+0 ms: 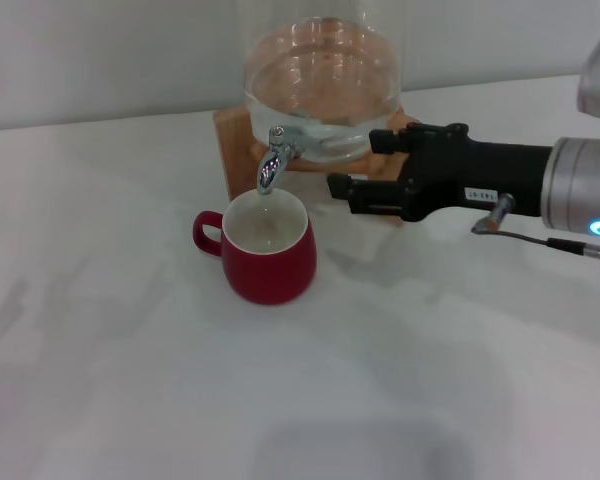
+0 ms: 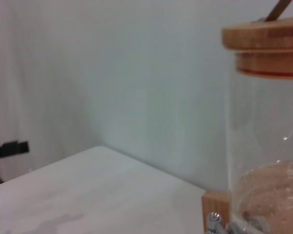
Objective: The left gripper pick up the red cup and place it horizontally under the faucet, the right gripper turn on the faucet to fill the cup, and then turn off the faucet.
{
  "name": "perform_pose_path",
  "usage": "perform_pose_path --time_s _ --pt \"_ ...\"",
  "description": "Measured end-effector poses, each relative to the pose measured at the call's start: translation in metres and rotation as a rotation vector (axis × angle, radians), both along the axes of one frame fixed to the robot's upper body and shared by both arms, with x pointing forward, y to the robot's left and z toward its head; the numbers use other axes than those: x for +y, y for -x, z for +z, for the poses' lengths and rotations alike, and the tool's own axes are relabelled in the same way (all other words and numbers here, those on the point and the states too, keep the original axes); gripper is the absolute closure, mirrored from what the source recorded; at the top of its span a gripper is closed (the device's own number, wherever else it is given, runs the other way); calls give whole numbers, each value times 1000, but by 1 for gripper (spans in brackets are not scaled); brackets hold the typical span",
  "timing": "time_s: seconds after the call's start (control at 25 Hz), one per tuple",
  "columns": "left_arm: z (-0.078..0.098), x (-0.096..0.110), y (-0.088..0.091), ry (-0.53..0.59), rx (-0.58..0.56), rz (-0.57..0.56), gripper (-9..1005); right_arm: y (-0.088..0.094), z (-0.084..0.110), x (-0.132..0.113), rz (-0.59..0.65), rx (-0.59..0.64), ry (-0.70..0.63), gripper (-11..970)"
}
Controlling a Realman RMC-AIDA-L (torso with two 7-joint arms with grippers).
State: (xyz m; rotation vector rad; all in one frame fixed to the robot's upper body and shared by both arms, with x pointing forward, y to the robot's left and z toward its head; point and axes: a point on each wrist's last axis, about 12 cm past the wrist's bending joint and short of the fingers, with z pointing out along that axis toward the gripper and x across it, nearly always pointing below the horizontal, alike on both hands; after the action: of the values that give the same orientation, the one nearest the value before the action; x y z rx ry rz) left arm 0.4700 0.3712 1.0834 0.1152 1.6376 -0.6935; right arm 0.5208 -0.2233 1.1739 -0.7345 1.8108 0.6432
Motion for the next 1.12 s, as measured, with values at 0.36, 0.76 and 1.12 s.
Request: perform_pose_path --time_s 0.36,0.76,1.12 --pt "-6 3 -2 -45 133 -12 120 1 -6 23 10 -19 -3 164" --pt "-5 5 -3 -63 178 -7 121 -6 -9 25 -28 -32 -9 163" --pt "0 4 -3 -69 154 -26 120 -12 -14 27 -50 -28 -9 163"
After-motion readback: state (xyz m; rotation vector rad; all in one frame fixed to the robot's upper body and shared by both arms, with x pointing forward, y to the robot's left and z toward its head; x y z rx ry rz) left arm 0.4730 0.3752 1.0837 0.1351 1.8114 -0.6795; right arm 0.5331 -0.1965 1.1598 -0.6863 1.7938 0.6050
